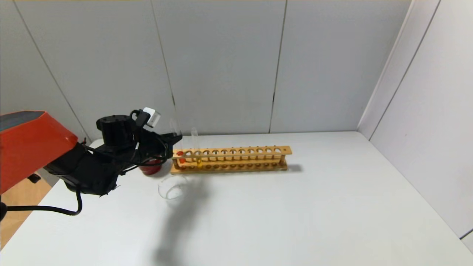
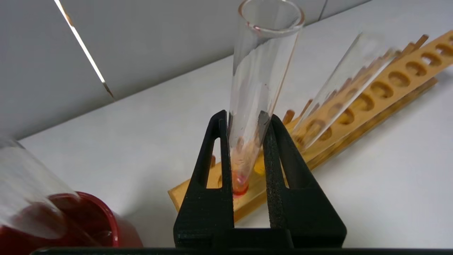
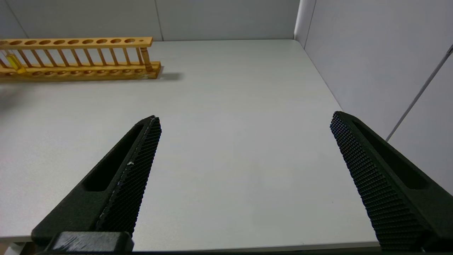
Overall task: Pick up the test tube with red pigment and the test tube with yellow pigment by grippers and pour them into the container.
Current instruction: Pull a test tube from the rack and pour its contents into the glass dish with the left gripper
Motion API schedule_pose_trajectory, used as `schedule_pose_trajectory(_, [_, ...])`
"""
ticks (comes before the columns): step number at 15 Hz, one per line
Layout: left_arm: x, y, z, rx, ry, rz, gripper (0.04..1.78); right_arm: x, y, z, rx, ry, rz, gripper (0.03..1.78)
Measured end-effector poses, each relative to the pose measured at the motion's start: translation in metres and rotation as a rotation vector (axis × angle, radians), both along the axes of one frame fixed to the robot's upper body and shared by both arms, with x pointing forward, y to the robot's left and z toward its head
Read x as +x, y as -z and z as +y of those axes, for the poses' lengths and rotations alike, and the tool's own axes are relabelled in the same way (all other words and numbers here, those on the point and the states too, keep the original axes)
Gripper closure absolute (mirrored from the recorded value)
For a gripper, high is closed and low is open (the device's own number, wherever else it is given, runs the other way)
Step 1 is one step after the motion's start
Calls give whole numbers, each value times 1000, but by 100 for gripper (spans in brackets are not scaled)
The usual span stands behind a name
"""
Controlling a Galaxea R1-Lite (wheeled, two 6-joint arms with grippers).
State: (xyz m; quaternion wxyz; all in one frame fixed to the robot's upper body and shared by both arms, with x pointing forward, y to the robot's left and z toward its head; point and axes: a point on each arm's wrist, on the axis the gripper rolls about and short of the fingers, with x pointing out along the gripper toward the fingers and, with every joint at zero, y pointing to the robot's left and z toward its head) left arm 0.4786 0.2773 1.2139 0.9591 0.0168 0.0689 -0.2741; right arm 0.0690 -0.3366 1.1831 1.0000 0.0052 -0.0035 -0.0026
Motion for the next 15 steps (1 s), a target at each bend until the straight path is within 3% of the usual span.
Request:
schedule_pose_trajectory(4, [-15, -72, 2, -4, -17, -65, 151, 0, 0, 0, 0, 0, 0, 6])
schedule_pose_trajectory(9, [-76, -155, 14, 27, -30, -159, 151, 0, 0, 0, 0, 0, 0, 6])
schedule_pose_trajectory(11, [-105, -160, 30, 126, -65, -152, 151, 0, 0, 0, 0, 0, 0, 6])
schedule_pose_trajectory(15, [-145, -136, 60, 369, -138, -142, 151, 0, 0, 0, 0, 0, 0, 6])
